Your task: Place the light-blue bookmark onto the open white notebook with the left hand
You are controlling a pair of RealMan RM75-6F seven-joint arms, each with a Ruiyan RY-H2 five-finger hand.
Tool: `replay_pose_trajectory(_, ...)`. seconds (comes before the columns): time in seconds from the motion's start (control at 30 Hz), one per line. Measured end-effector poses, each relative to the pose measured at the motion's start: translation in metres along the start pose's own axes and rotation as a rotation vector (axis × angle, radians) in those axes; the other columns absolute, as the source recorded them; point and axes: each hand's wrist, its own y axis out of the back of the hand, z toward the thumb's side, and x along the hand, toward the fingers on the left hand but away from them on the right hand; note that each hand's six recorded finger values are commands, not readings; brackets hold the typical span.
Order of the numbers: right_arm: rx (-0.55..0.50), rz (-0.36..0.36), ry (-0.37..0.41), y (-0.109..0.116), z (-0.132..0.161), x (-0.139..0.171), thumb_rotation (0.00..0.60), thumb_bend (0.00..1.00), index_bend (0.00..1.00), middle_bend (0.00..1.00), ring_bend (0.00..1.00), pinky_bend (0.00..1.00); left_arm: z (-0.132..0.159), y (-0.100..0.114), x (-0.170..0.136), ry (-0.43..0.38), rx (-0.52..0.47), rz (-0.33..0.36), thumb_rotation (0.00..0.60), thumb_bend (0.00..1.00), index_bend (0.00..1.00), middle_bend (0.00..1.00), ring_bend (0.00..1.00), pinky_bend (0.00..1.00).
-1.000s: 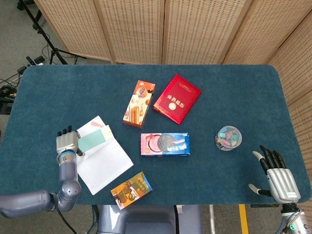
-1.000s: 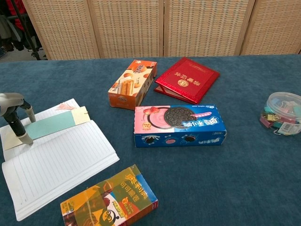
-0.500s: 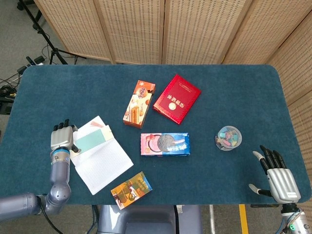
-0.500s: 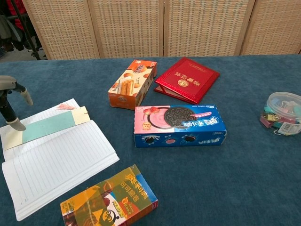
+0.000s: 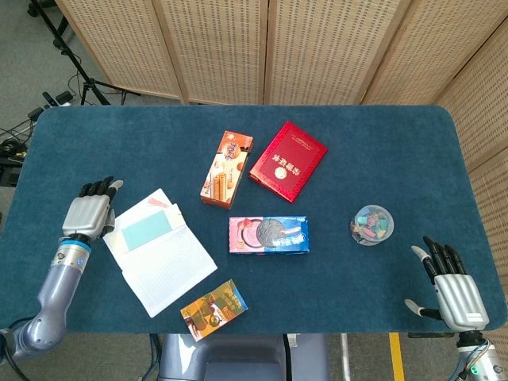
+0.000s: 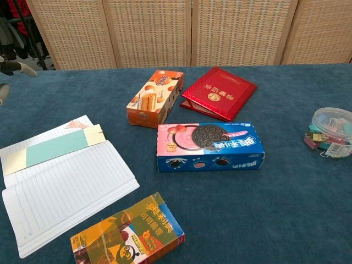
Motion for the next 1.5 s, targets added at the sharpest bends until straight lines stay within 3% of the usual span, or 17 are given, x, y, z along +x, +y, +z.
replay_pose_trajectory(0.23, -0.005, -0.005, -0.004, 0.002, -0.001, 0.0, 0.6, 0.1, 0.1, 0.0, 0.0, 0.0, -0.005, -0.009, -0.019, -0.104, 0.149, -0.139, 0.6, 0.9, 0.0, 0.0, 0.0, 0.0)
replay_pose_trajectory(0.43, -0.008, -0.005, -0.005, 0.002, -0.002, 0.001, 0.6, 0.1, 0.1, 0.0, 0.0, 0.0, -0.006, -0.023, -0.027, -0.152, 0.201, -0.271, 0.6, 0.88, 0.0, 0.0, 0.0, 0.0)
replay_pose_trajectory(0.53, -0.009, -0.006, -0.006, 0.002, -0.002, 0.001, 0.6, 0.1, 0.1, 0.0, 0.0, 0.0, -0.01, -0.026, -0.029, -0.151, 0.22, -0.304, 0.6, 0.88, 0.0, 0.0, 0.0, 0.0)
replay_pose_trajectory(1.03, -0.005, -0.005, -0.008, 0.002, -0.002, 0.001, 0.6, 0.1, 0.1, 0.0, 0.0, 0.0, -0.03, -0.049, -0.027, -0.094, 0.256, -0.407, 0.6, 0.85, 0.0, 0.0, 0.0, 0.0)
replay_pose_trajectory(1.5, 0.0, 0.0, -0.004, 0.0, -0.001, 0.0, 0.6, 0.1, 0.1, 0.0, 0.0, 0.0, -0.042, -0.064, -0.014, -0.033, 0.284, -0.418, 0.6, 0.85, 0.0, 0.0, 0.0, 0.0)
